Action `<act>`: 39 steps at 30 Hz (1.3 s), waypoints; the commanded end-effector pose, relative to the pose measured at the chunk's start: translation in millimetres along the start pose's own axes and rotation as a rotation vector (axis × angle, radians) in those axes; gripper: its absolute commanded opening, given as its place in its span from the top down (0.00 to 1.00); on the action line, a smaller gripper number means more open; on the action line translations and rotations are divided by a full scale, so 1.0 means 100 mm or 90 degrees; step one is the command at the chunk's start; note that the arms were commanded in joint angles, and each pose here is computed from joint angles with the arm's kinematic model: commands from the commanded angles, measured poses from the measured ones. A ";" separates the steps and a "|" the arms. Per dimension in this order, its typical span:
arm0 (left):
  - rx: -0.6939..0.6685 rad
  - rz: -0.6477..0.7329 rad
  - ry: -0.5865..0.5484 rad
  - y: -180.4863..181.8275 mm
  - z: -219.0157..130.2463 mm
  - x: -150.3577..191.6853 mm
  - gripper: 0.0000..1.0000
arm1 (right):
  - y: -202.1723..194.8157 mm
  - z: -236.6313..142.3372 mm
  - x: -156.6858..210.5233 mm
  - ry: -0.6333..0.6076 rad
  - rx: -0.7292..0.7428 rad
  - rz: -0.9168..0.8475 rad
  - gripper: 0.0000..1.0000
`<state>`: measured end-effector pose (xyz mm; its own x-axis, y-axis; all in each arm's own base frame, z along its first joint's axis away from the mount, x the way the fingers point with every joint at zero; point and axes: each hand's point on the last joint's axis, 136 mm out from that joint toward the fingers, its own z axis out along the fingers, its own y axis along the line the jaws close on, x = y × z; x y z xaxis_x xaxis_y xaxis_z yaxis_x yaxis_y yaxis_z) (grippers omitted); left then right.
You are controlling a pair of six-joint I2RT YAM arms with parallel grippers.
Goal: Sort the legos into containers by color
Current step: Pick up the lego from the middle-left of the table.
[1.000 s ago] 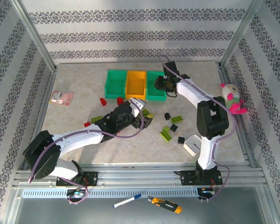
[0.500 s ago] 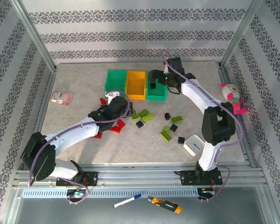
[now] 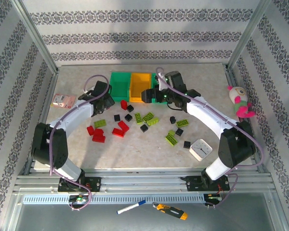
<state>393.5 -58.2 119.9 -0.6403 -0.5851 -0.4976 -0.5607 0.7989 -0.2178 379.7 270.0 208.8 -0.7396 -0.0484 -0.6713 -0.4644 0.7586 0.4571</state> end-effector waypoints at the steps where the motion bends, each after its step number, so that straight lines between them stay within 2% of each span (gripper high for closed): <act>1: 0.001 -0.006 0.054 -0.05 0.16 -0.06 0.17 | 0.28 -0.12 -0.07 -0.020 -0.041 -0.078 0.02; 10: -0.019 0.064 0.134 -0.16 0.63 -0.06 0.39 | 0.27 -0.11 -0.17 -0.026 -0.020 -0.101 0.02; 21: -0.040 0.069 0.164 -0.12 0.90 0.08 0.40 | 0.22 -0.04 -0.19 -0.019 -0.019 -0.098 0.02; 24: -0.048 0.069 0.167 -0.11 0.97 0.10 0.42 | 0.23 -0.02 -0.19 -0.014 -0.026 -0.095 0.02; 26: -0.054 0.067 0.168 -0.10 1.00 0.10 0.47 | 0.22 -0.01 -0.17 -0.009 -0.028 -0.092 0.02; 31: -0.065 0.070 0.159 -0.07 1.02 0.08 0.69 | 0.20 0.00 -0.12 -0.002 -0.028 -0.089 0.02; 37: -0.065 0.079 0.156 -0.04 0.92 0.07 0.81 | 0.23 -0.03 -0.08 0.001 -0.040 -0.086 0.02; 39: -0.075 0.078 0.150 0.00 0.84 0.07 0.83 | 0.24 -0.04 -0.08 0.001 -0.045 -0.084 0.02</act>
<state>443.2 -60.6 29.4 -0.8074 -0.5148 -0.2884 -0.5104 0.8545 -0.0963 377.2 287.2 225.7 -0.6687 -0.1390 -0.7304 -0.5777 0.7156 0.3926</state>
